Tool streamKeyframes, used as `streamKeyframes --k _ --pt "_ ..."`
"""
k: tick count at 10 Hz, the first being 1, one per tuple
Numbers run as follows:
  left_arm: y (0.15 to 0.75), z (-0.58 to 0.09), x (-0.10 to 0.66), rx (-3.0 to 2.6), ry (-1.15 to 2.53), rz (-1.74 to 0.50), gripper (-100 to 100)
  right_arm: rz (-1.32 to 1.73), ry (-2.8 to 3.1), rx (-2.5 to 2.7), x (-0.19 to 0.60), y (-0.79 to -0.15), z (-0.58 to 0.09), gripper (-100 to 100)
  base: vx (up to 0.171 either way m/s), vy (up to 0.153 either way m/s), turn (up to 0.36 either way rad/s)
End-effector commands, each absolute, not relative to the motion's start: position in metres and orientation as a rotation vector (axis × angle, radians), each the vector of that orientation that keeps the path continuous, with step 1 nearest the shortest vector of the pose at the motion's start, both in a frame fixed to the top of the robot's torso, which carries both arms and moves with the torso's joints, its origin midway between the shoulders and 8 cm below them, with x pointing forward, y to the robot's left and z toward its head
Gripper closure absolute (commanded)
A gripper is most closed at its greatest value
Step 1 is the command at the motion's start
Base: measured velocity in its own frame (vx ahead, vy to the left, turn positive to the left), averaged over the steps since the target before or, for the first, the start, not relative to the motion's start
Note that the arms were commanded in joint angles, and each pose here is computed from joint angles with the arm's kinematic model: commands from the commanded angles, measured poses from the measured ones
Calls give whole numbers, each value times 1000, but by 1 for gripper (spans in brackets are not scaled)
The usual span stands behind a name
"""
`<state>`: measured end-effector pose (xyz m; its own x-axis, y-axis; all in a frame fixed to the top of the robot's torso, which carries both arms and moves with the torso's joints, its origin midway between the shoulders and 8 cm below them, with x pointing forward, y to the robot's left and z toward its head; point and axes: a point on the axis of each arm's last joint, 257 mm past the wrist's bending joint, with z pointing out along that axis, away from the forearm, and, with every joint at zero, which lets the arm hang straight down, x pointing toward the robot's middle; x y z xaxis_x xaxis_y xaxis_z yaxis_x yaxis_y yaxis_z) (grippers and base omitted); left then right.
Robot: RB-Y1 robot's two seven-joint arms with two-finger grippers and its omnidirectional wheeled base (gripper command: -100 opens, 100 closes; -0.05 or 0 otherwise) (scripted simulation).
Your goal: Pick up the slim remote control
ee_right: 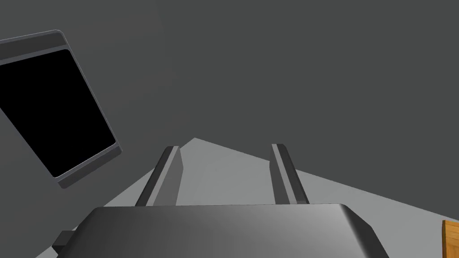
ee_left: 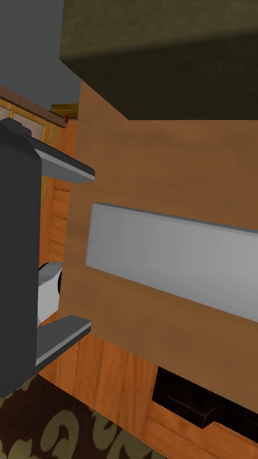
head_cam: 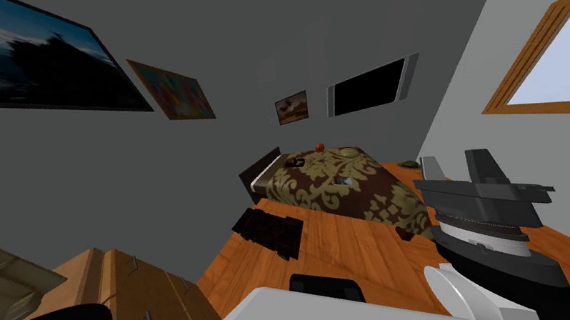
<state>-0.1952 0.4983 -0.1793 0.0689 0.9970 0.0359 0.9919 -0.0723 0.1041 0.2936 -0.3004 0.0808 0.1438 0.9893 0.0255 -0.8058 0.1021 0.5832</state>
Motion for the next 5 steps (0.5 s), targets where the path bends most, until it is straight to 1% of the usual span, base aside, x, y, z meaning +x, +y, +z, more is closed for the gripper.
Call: streamKeyframes --k 1,3,4,5 --pt "497 -178 -202 2354 2028 72 -100 1385 423 530 294 -300 81 0 0 219 -242" --pt "494 -177 -209 2427 1966 -10 -100 1384 423 530 294 -300 81 0 -6 179 -165" --pt "495 -178 -205 2403 1988 17 -100 1384 423 531 294 -300 81 0 1 74 -41" --pt "495 -178 -206 2409 1982 13 0 1384 423 531 294 -300 81 0 0 16 2"
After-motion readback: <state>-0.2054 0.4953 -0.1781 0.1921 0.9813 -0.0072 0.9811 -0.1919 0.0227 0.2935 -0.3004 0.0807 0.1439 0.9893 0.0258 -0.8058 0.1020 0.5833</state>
